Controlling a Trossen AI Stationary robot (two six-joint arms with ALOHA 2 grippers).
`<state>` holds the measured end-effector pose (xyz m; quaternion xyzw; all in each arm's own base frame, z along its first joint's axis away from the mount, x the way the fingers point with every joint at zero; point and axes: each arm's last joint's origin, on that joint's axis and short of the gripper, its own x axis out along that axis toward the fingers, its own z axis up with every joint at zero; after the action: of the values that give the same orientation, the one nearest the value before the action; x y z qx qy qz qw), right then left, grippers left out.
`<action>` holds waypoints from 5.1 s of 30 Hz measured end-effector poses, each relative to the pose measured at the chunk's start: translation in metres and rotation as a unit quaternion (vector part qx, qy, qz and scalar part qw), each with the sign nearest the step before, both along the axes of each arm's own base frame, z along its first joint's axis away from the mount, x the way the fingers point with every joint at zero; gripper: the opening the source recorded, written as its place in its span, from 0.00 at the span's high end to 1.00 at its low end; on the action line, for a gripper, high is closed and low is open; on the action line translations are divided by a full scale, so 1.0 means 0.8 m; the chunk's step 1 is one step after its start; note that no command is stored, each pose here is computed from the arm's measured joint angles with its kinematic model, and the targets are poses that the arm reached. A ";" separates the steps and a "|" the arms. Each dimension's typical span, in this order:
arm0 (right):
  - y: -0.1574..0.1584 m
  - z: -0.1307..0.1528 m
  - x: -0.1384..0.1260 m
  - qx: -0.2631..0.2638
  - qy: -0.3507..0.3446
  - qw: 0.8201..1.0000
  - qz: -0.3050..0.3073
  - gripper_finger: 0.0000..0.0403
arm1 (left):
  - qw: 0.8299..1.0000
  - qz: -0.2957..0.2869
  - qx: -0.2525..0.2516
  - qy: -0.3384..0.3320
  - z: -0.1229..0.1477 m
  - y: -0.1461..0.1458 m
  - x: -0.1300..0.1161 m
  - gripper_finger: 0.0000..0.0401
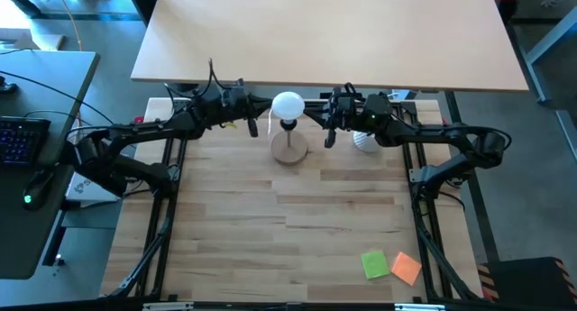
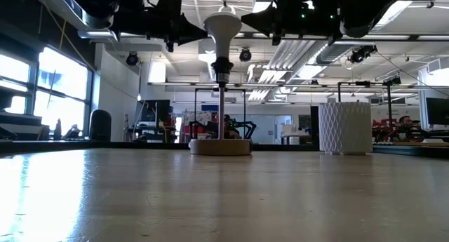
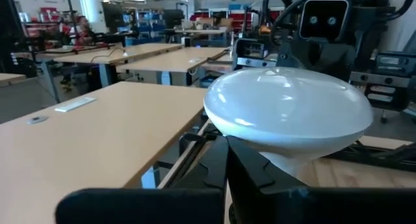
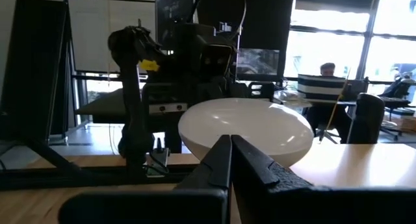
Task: Screw lightbulb
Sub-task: Remove the lightbulb from the lamp
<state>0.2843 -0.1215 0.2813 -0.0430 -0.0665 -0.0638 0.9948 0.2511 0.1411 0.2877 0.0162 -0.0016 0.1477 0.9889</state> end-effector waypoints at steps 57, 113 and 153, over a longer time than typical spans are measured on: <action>-0.008 0.012 0.019 0.002 0.008 0.999 0.031 1.00 | 0.998 0.055 0.029 0.000 0.017 -0.003 -0.017 1.00; -0.034 0.013 0.028 0.036 -0.004 0.980 -0.194 1.00 | 0.999 -0.018 0.007 0.044 0.005 -0.041 0.001 1.00; -0.038 0.022 0.007 -0.003 0.058 0.993 -0.107 1.00 | 0.991 0.103 0.005 0.079 -0.001 0.000 -0.022 1.00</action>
<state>0.2900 -0.1515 0.2990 -0.0561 -0.0037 -0.1667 0.9844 0.2337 0.1408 0.2868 0.0332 0.0775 0.2472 0.9653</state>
